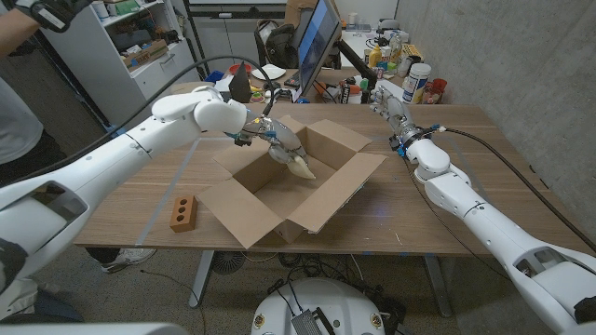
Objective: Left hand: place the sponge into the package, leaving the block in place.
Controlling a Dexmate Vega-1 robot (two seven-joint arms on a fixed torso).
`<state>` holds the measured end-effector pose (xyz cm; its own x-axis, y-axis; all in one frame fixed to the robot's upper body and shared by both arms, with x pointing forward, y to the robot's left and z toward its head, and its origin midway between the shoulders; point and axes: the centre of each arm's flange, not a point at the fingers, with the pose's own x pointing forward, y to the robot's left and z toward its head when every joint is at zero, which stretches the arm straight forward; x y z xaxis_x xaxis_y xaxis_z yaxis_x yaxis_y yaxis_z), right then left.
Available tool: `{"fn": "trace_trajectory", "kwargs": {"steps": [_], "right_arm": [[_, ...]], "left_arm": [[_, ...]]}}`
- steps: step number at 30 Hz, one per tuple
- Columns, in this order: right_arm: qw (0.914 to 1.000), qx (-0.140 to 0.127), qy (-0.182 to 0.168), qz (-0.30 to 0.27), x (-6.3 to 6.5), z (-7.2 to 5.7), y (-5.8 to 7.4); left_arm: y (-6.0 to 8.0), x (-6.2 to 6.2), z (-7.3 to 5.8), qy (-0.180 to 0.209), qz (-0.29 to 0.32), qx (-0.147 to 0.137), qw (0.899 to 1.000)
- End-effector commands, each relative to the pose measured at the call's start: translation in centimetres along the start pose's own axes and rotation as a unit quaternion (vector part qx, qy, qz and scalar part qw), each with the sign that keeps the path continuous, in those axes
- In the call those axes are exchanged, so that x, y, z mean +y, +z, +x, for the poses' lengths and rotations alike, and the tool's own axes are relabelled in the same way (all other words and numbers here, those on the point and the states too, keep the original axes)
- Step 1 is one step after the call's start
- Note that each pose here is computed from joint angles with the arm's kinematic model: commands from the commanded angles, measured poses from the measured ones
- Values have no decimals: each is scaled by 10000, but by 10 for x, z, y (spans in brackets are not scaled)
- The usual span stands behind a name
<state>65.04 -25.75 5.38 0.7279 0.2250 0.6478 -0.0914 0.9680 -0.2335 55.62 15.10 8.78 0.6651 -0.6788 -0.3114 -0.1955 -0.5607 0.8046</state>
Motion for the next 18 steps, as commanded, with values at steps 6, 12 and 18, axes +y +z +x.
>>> {"fn": "trace_trajectory", "kwargs": {"steps": [6,12,18], "right_arm": [[10000,-1,60,51,0,7,-4],[10000,-9,18,38,-3,9,-5],[10000,28,4,58,-6,10,-9]], "left_arm": [[1,-16,21,-80,-21,-129,9999],[2,-19,29,-175,-64,-267,9995],[2,-21,39,-247,-134,-368,9989]]}}
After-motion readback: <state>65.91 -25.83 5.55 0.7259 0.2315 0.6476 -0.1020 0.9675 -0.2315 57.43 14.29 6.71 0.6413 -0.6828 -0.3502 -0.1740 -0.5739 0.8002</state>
